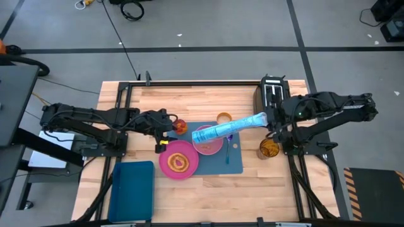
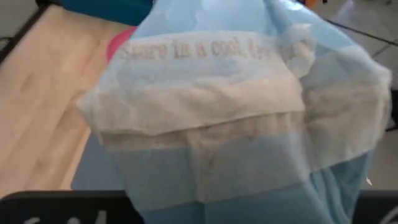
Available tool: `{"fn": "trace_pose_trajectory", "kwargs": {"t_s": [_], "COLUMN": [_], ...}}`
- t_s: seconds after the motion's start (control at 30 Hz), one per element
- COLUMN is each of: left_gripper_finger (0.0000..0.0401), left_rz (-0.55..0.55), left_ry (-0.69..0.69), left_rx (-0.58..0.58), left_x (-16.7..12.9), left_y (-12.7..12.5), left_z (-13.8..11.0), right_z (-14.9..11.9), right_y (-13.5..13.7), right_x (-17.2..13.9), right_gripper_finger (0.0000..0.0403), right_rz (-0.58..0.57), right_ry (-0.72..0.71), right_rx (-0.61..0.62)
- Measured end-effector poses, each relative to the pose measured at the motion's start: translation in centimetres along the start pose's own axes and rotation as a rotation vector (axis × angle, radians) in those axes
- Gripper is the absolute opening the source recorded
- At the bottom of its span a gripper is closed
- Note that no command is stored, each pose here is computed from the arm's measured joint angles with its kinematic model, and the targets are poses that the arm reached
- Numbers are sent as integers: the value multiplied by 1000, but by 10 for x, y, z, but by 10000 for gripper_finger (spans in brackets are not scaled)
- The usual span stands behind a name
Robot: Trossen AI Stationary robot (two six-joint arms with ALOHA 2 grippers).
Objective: Arrange a breakfast setting
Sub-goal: Pour the cereal from the blue cereal box into the pink bowl
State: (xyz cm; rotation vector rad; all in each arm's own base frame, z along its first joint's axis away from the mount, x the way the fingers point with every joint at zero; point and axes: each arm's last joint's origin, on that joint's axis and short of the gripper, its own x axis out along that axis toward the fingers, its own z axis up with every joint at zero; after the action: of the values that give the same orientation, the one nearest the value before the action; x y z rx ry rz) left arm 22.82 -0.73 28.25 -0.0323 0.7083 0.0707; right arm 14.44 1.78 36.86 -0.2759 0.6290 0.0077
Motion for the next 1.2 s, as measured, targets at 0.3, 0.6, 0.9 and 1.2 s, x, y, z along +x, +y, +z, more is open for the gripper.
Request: {"fn": "trace_pose_trajectory", "kwargs": {"t_s": [0.3, 0.6, 0.9, 1.2], "left_gripper_finger": [215, 215, 215, 215], "left_rz": [-3, -2, -3, -16], "left_ry": [-42, -35, -47, -131], "left_rx": [11, 12, 15, 20], "left_x": [-9, -9, -13, -17], "left_y": [1, 1, 1, -1], "left_z": [2, 1, 1, 9], "right_z": [4, 4, 5, 7], "right_y": [2, 3, 3, 2], "right_x": [4, 10, 10, 11], "right_gripper_finger": [121, 121, 121, 121], "right_rz": [31, -1, 0, -13], "right_ry": [-20, 17, 4, -1], "right_rx": [-13, -10, -13, -13]}}
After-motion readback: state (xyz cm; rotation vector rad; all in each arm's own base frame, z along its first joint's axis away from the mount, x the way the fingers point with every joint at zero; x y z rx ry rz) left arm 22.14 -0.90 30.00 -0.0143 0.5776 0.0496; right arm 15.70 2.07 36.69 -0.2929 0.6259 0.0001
